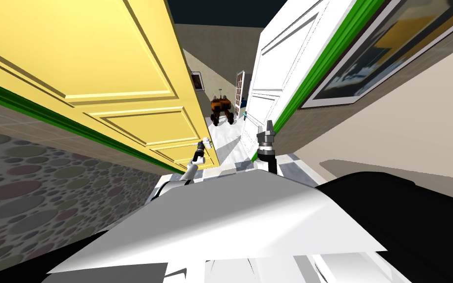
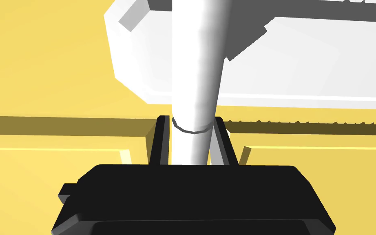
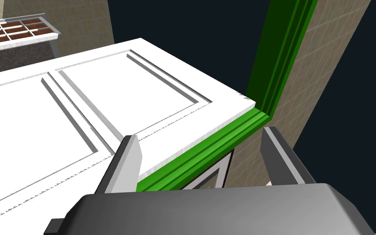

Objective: Push the door open

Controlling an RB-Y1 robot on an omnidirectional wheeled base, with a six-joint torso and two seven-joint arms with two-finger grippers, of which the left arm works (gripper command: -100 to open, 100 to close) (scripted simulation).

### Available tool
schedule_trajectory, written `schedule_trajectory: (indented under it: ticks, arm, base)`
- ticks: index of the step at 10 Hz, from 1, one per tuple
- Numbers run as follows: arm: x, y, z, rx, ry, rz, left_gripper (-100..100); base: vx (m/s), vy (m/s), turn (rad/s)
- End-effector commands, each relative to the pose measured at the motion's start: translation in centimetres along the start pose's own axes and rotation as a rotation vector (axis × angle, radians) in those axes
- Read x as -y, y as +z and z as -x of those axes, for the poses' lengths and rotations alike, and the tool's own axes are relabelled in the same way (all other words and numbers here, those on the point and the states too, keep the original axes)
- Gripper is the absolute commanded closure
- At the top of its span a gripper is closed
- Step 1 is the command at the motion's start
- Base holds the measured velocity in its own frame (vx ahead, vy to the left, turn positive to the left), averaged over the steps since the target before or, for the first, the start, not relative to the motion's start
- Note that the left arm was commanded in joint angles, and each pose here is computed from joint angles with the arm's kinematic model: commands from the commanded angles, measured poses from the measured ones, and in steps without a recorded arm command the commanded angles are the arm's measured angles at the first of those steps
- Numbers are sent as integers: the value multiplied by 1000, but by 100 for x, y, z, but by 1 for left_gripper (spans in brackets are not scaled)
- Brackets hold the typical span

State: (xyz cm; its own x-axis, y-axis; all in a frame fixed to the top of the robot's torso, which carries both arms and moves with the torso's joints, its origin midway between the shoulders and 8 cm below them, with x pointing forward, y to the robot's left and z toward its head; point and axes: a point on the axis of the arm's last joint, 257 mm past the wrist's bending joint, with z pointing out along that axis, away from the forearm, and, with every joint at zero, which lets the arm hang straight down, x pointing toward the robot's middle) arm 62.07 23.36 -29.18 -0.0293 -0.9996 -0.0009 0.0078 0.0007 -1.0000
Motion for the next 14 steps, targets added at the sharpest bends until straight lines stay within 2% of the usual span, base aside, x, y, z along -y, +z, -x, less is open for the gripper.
schedule_trajectory:
  ticks: [1,3,8,9,14]
  arm:
    - [-5,-4,0,0,0,0,100]
    - [-5,-4,0,0,0,0,100]
    - [-30,-26,288,51,1,6,100]
    - [-30,-26,288,51,1,6,100]
    - [-36,-69,683,120,1,8,100]
  base:
    - [-9,3,0]
    - [0,0,0]
    - [175,-64,44]
    - [156,-53,29]
    - [169,-86,60]
